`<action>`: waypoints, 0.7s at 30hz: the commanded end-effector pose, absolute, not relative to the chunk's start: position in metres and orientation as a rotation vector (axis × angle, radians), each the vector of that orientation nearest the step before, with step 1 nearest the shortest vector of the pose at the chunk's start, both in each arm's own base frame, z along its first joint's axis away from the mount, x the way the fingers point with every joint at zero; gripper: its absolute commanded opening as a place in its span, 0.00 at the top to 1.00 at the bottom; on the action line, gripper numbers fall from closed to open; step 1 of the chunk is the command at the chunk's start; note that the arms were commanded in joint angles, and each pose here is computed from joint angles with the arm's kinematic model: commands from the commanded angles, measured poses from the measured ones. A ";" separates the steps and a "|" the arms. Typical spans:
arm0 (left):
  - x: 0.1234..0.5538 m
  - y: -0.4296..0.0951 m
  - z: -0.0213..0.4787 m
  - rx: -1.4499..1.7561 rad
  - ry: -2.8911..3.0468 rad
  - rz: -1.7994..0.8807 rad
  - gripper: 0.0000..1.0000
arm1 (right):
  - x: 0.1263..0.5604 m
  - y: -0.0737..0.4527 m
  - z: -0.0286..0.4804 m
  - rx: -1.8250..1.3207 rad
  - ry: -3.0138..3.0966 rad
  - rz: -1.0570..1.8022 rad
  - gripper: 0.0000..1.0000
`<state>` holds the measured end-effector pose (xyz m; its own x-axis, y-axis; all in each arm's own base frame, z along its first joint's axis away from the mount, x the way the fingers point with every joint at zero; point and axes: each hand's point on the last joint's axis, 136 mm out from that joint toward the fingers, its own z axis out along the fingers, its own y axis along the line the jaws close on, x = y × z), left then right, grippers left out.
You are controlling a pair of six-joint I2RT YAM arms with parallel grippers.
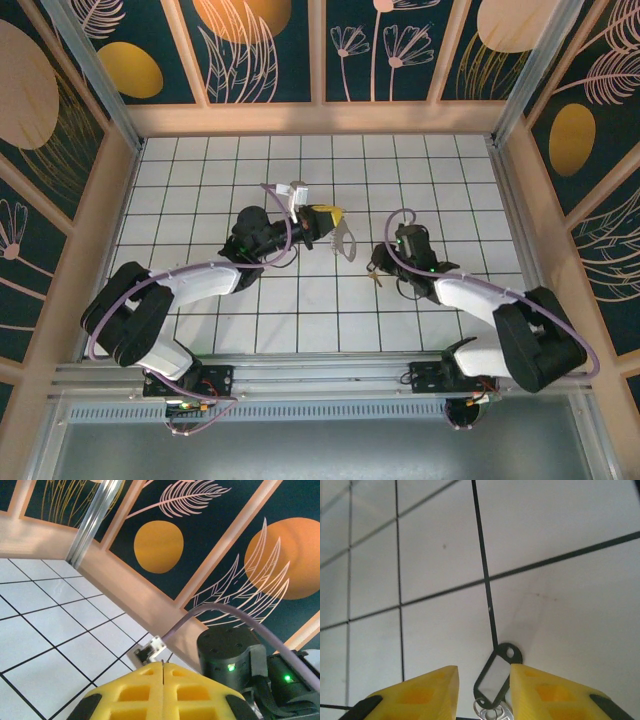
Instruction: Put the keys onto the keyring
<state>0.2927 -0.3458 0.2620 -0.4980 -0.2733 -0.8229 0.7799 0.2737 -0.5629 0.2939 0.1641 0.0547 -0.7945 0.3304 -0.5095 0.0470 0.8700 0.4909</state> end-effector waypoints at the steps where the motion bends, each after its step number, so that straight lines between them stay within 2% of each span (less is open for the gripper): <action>1: 0.285 -0.342 0.290 0.483 1.497 -1.422 1.00 | 0.302 0.166 0.060 0.194 2.421 0.525 0.69; 12: 0.284 -0.345 0.294 0.499 1.498 -1.431 1.00 | 0.284 0.188 0.048 -0.074 2.455 0.505 0.70; 21: 0.286 -0.348 0.296 0.502 1.496 -1.444 1.00 | 0.280 0.182 0.031 -0.128 2.514 0.357 0.73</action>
<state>0.2902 -0.3438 0.2705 -0.4909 -0.2854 -0.8232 0.7852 0.2644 -0.5599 0.2775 0.1862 0.0309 -0.8274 0.0250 -0.5611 -0.1630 0.9453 0.2825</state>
